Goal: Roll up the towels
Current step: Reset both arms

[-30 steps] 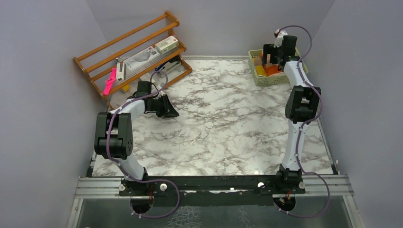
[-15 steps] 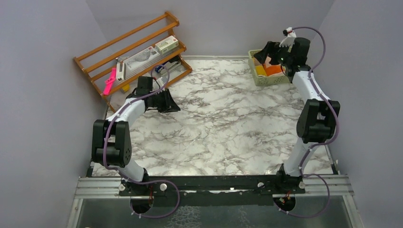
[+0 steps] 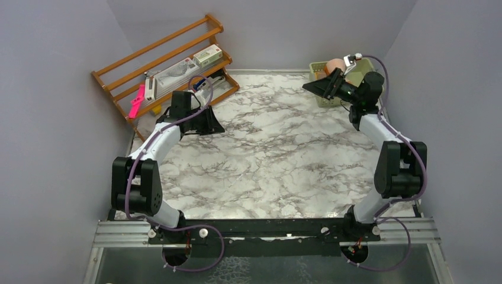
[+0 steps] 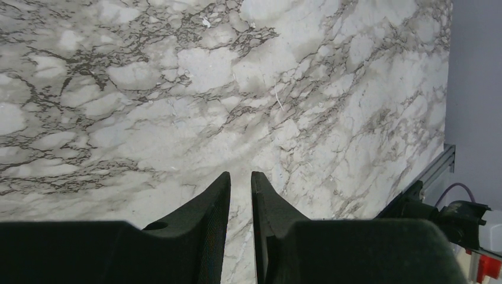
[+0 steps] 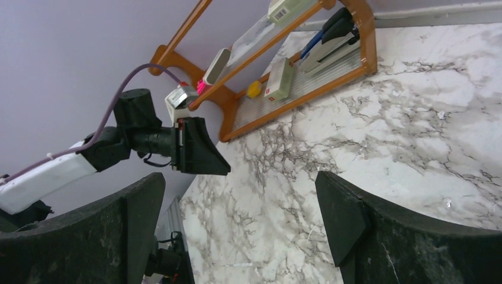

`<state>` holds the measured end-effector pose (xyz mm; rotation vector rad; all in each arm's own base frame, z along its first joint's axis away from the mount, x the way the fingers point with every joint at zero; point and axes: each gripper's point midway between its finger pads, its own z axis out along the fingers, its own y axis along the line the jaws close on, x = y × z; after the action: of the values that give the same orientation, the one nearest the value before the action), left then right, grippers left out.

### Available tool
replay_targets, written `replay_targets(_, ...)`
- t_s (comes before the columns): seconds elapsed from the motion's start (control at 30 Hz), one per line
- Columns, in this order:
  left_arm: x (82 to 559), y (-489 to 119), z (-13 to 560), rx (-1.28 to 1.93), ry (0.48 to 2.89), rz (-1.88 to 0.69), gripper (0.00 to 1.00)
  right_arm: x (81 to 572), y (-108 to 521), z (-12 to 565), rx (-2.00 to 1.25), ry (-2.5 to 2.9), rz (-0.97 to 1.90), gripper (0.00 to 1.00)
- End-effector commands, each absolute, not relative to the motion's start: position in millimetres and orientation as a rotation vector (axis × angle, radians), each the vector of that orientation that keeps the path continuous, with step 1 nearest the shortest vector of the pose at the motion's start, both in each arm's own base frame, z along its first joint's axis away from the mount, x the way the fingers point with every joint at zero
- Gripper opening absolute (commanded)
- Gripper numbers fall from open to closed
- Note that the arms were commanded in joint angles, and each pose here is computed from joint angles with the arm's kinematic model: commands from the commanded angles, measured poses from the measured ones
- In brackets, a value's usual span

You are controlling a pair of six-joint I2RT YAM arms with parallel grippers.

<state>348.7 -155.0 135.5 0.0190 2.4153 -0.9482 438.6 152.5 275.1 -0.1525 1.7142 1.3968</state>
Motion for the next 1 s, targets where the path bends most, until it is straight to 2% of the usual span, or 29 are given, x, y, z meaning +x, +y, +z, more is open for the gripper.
replay_targets(0.0, 359.7, -148.5, 154.5, 0.085, 2.343, -0.860, 0.23, 407.5, 159.0, 322.1, -0.227, 1.625, 1.332, 1.00)
replay_targets(0.53, 354.3, -151.4, 168.1, 0.127, 2.303, -0.882, 0.23, 363.9, 166.7, 332.5, -0.196, 1.622, 1.042, 1.00)
replay_targets(0.97, 349.3, -156.6, 181.7, 0.164, 2.266, -0.925, 0.23, 358.6, 158.2, 331.9, -0.030, 1.650, 1.012, 1.00)
